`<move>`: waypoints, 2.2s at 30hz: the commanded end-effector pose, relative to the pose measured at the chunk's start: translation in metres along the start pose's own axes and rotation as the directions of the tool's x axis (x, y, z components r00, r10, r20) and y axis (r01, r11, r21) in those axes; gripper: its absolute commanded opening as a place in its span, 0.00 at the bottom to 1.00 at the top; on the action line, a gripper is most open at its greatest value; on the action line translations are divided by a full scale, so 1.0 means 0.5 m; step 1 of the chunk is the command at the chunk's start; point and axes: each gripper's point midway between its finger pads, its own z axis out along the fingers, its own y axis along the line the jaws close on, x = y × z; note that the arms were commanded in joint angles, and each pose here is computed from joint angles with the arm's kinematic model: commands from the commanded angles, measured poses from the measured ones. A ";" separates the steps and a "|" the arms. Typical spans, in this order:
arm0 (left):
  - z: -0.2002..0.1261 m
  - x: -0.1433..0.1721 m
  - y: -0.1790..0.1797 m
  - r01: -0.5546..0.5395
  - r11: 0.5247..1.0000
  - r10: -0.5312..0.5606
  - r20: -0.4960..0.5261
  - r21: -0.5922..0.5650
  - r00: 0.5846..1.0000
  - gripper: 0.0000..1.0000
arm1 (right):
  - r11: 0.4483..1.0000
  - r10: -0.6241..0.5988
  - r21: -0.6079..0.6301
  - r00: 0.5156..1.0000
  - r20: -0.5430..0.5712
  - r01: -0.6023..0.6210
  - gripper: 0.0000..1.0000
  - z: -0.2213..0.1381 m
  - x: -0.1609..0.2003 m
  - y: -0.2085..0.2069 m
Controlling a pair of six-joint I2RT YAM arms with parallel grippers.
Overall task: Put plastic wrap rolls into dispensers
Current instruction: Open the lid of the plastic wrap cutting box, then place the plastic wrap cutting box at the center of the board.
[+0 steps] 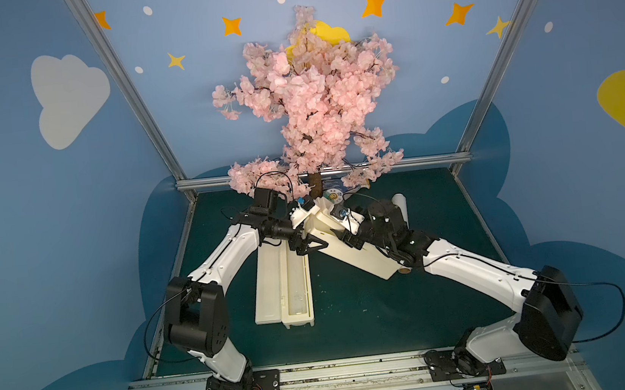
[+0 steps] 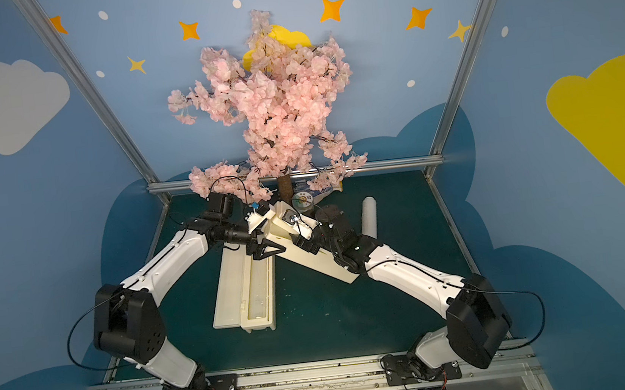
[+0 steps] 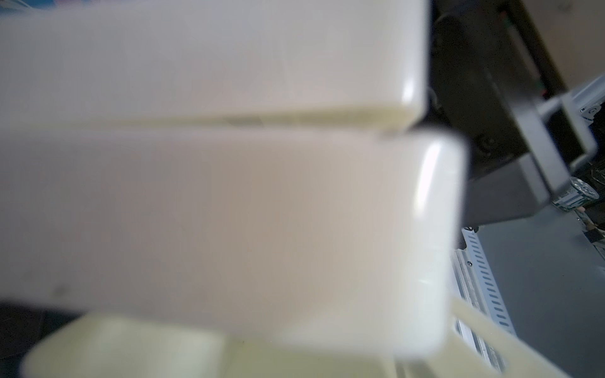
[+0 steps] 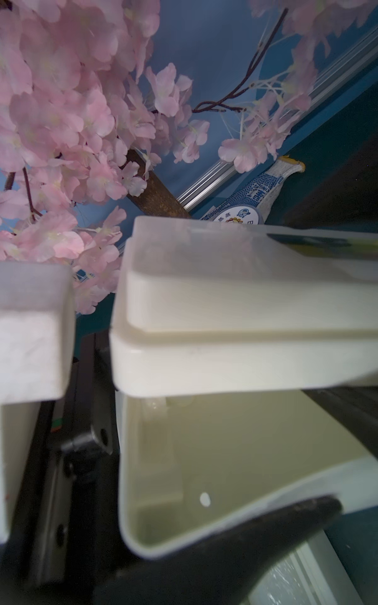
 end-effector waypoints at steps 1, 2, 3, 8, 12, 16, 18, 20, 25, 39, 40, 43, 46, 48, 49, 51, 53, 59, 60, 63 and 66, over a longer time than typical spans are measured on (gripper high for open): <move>-0.015 -0.055 -0.037 -0.090 0.995 0.088 0.062 0.029 0.994 0.61 | 1.000 0.005 0.015 0.998 -0.070 -0.004 0.59 0.028 0.032 0.011; -0.014 -0.053 -0.036 -0.092 0.995 0.091 0.059 0.027 0.994 0.62 | 1.000 0.003 0.014 0.998 -0.067 -0.002 0.53 0.028 0.028 0.011; -0.014 -0.052 -0.036 -0.094 0.995 0.093 0.057 0.025 0.994 0.61 | 1.000 0.002 0.012 0.998 -0.067 -0.001 0.46 0.028 0.024 0.012; -0.015 -0.048 -0.030 -0.101 0.995 0.101 0.048 0.005 0.994 0.62 | 0.999 0.025 0.034 0.995 -0.093 -0.022 0.19 0.023 0.020 0.001; -0.022 -0.044 -0.022 -0.089 0.996 0.089 0.041 -0.020 0.995 0.61 | 0.988 0.033 0.154 0.993 -0.113 -0.015 0.11 0.012 0.015 -0.047; -0.037 -0.028 -0.024 -0.086 0.994 0.090 0.053 -0.071 0.995 0.61 | 0.928 0.132 0.368 0.975 -0.177 -0.059 0.07 -0.010 0.034 -0.149; -0.043 -0.018 -0.031 -0.091 0.992 0.097 0.058 -0.092 0.994 0.61 | 0.893 0.181 0.443 0.964 -0.194 -0.079 0.05 -0.021 0.045 -0.196; -0.046 -0.009 -0.037 -0.092 0.990 0.099 0.059 -0.108 0.993 0.61 | 0.861 0.201 0.503 0.958 -0.206 -0.073 0.05 -0.027 0.055 -0.238; -0.052 -0.004 -0.037 -0.078 0.986 0.088 0.064 -0.144 0.994 0.61 | 0.848 0.166 0.525 0.976 -0.139 -0.070 0.05 -0.049 0.004 -0.272; 0.039 -0.005 0.021 -0.028 0.995 0.034 0.061 -0.095 0.998 0.64 | 0.755 -0.079 0.625 0.974 -0.213 0.198 0.06 -0.120 0.013 -0.346; 0.054 -0.001 0.024 -0.032 0.994 0.038 0.057 -0.101 0.998 0.65 | 0.748 -0.074 0.631 0.971 -0.227 0.205 0.06 -0.126 0.027 -0.360; 0.084 0.011 0.035 -0.012 0.994 0.018 0.059 -0.109 0.998 0.64 | 0.707 -0.021 0.677 0.963 -0.270 0.205 0.05 -0.155 0.073 -0.418; 0.115 0.025 0.043 0.003 0.992 0.004 0.054 -0.123 0.999 0.65 | 0.672 0.052 0.705 0.936 -0.348 0.225 0.02 -0.171 0.159 -0.471; 0.142 0.033 0.045 -0.003 0.989 0.007 0.028 -0.145 1.000 0.65 | 0.666 0.082 0.706 0.917 -0.391 0.242 0.01 -0.174 0.219 -0.491; 0.157 0.036 0.045 -0.009 0.987 0.012 0.015 -0.158 1.000 0.65 | 0.669 0.099 0.706 0.912 -0.397 0.235 0.01 -0.173 0.250 -0.499; 0.189 0.045 0.045 -0.018 0.984 0.016 -0.015 -0.179 1.000 0.67 | 0.695 0.123 0.690 0.912 -0.392 0.203 0.02 -0.163 0.299 -0.501; 0.218 0.054 0.042 -0.020 0.984 0.014 -0.036 -0.179 0.999 0.68 | 0.712 0.158 0.681 0.906 -0.393 0.171 0.02 -0.154 0.339 -0.502; 0.256 0.096 0.073 0.015 0.973 -0.033 -0.074 -0.229 0.997 0.73 | 0.775 0.164 0.622 0.913 -0.373 0.116 0.01 -0.122 0.373 -0.470; 0.258 0.104 0.082 0.014 0.970 -0.037 -0.090 -0.243 0.995 0.73 | 0.775 0.167 0.623 0.916 -0.364 0.106 0.02 -0.121 0.372 -0.468; 0.266 0.127 0.100 0.015 0.964 -0.052 -0.133 -0.266 0.990 0.77 | 0.790 0.171 0.608 0.924 -0.342 0.079 0.01 -0.118 0.370 -0.454; 0.264 0.141 0.113 0.033 0.958 -0.081 -0.162 -0.284 0.984 0.81 | 0.809 0.180 0.583 0.916 -0.358 0.069 0.02 -0.115 0.379 -0.439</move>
